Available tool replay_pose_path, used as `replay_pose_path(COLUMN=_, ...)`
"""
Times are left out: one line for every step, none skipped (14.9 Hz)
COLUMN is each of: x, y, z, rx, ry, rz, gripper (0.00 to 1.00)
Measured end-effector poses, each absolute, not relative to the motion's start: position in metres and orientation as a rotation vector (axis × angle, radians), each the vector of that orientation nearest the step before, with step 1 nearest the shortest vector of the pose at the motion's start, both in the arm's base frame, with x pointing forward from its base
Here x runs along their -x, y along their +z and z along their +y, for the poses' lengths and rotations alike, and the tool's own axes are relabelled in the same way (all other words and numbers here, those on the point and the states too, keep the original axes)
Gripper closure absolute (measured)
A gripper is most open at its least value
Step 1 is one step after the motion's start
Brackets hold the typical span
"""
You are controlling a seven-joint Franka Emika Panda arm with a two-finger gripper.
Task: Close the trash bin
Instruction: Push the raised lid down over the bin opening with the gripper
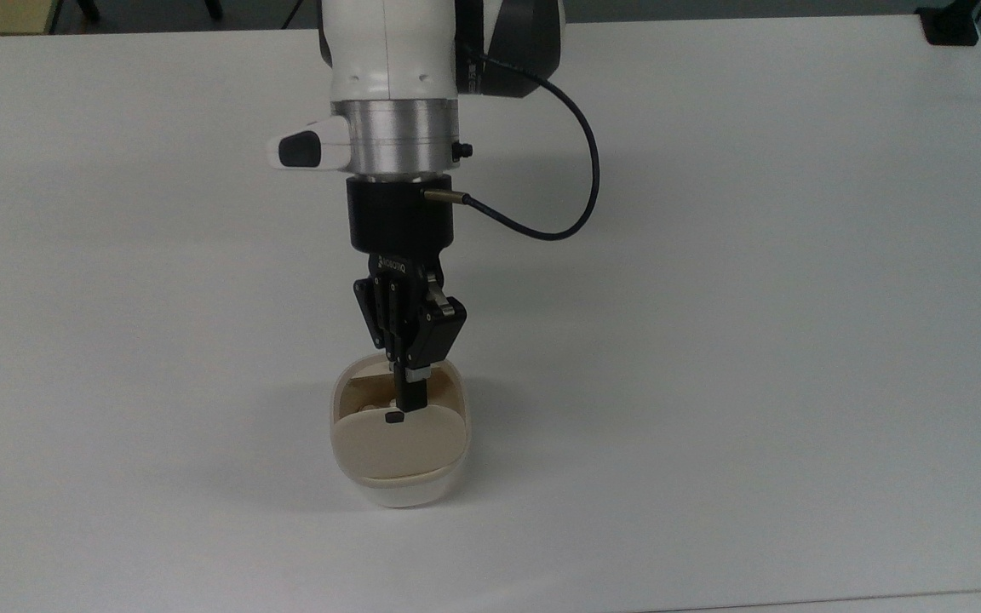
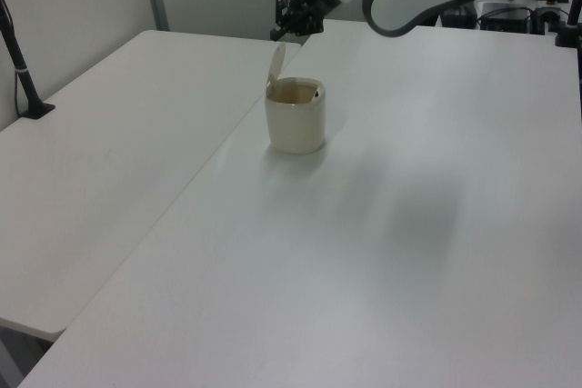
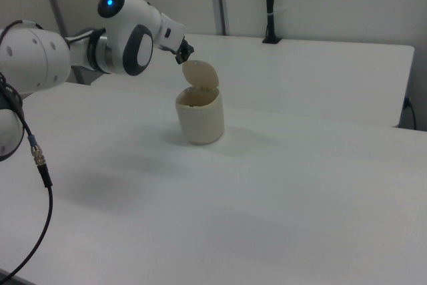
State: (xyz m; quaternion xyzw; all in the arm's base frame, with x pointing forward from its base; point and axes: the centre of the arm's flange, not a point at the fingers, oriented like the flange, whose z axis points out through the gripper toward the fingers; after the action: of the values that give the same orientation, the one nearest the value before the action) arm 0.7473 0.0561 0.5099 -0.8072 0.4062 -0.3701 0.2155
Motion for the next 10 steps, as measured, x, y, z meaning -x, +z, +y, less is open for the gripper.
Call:
replay_pose_path(x=-0.7495, y=0.5052, z=0.0566, rx=2.205, ry=-1.029, rz=1.147, gripper=0.99)
replay_pose_path(x=-0.7515, y=0.5022, z=0.0559, rx=2.177, ry=-1.029, rz=1.168, gripper=0.99)
replay_pose_path(x=-0.7532, y=0.5016, z=0.0548, rx=2.158, ry=-1.031, rz=1.182, gripper=0.99)
replay_pose_path(x=-0.7546, y=0.5022, z=0.0537, rx=2.146, ry=-1.033, rz=1.191, gripper=0.99)
replay_pose_path(x=-0.7556, y=0.5027, z=0.0533, rx=2.142, ry=-1.035, rz=1.193, gripper=0.99)
replay_pose_path(x=-0.7559, y=0.5025, z=0.0531, rx=2.142, ry=-1.035, rz=1.193, gripper=0.99)
replay_pose_path(x=-0.756, y=0.502, z=0.0531, rx=2.143, ry=-1.035, rz=1.193, gripper=0.99)
replay_pose_path(x=-0.7562, y=0.5013, z=0.0531, rx=2.144, ry=-1.034, rz=1.194, gripper=0.99)
replay_pose_path(x=-0.7564, y=0.4993, z=0.0531, rx=2.146, ry=-1.032, rz=1.195, gripper=0.99)
replay_pose_path(x=-0.7567, y=0.4956, z=0.0526, rx=2.152, ry=-1.028, rz=1.198, gripper=0.99)
